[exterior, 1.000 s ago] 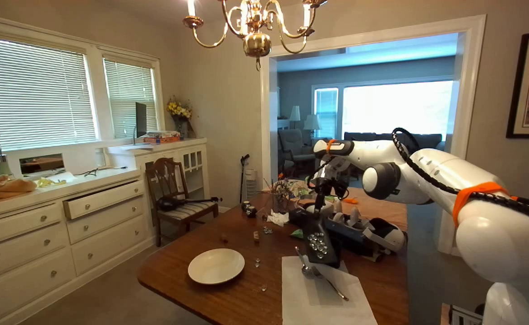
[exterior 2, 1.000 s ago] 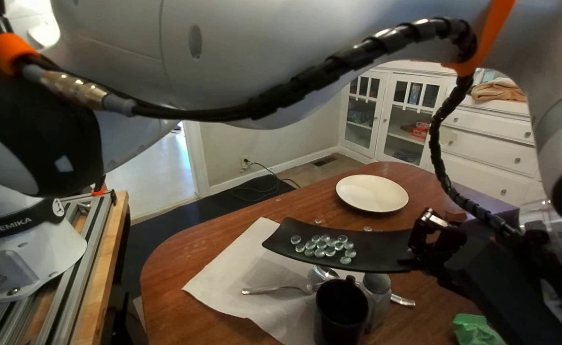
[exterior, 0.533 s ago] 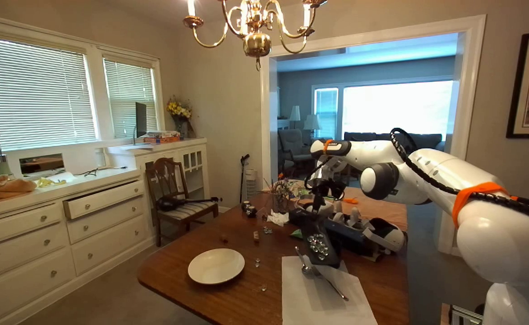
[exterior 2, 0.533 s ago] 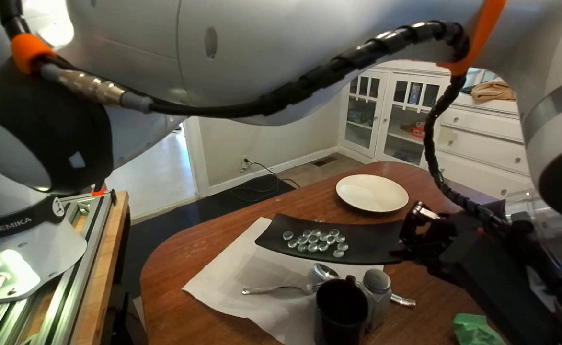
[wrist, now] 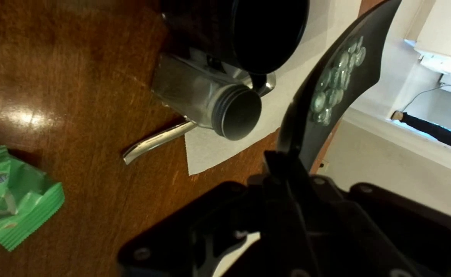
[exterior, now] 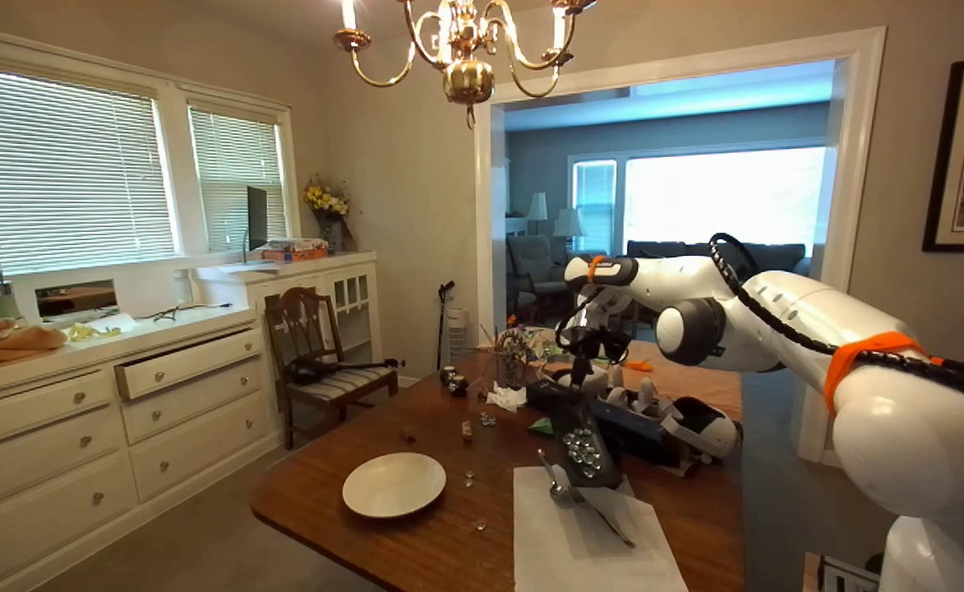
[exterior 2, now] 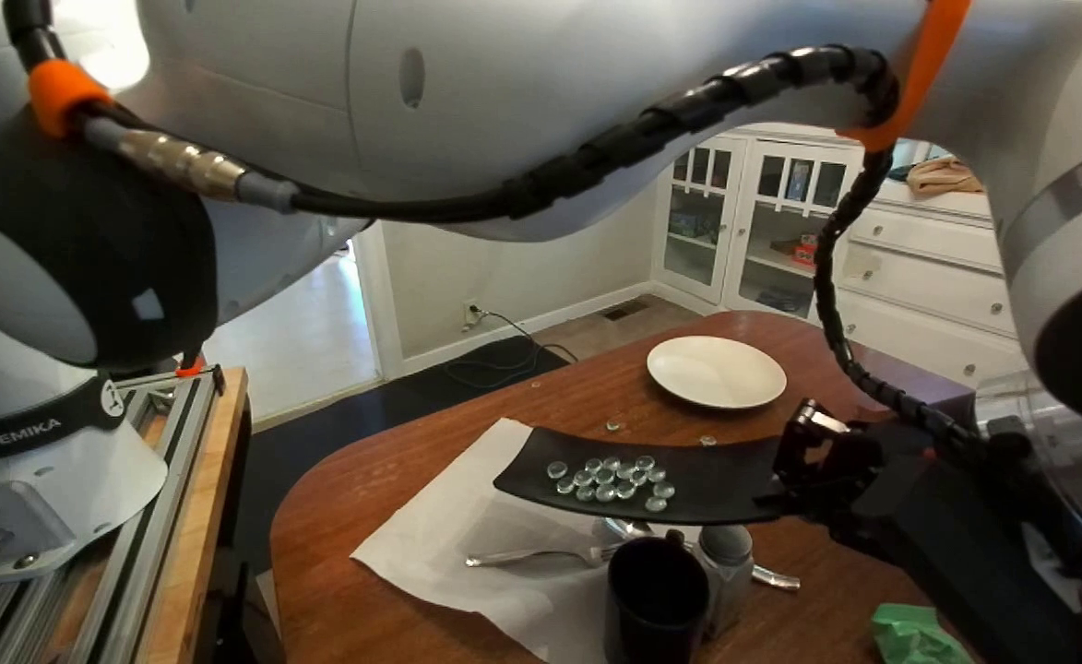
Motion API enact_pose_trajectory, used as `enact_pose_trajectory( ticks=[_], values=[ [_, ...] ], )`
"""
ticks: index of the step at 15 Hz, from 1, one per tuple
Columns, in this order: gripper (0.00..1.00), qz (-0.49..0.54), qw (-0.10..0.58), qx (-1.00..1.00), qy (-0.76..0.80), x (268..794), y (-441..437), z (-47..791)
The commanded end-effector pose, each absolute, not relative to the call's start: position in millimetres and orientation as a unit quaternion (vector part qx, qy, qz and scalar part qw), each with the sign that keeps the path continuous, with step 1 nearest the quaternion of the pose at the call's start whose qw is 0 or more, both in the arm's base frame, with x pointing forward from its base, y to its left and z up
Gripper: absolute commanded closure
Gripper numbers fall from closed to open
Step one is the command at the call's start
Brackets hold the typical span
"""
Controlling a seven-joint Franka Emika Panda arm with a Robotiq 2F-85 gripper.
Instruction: Put the glass marbles in the black mug cup
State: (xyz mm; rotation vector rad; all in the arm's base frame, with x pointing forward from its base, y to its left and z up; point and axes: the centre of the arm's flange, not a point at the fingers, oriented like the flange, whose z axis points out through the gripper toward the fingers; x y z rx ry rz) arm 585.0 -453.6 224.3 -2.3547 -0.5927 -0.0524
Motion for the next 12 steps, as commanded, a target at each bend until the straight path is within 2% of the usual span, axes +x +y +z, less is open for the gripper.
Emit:
enact_pose_trajectory(
  ticks=[1, 5, 12],
  values=[
    [0.98, -0.019, 0.317, -0.918, -0.237, 596.5, -472.1, 224.6],
    [0.98, -0.024, 0.291, -0.928, -0.23, 601.3, -489.4, 226.2],
    [0.98, -0.02, 0.337, -0.919, -0.203, 604.7, -481.3, 221.1]
  ],
)
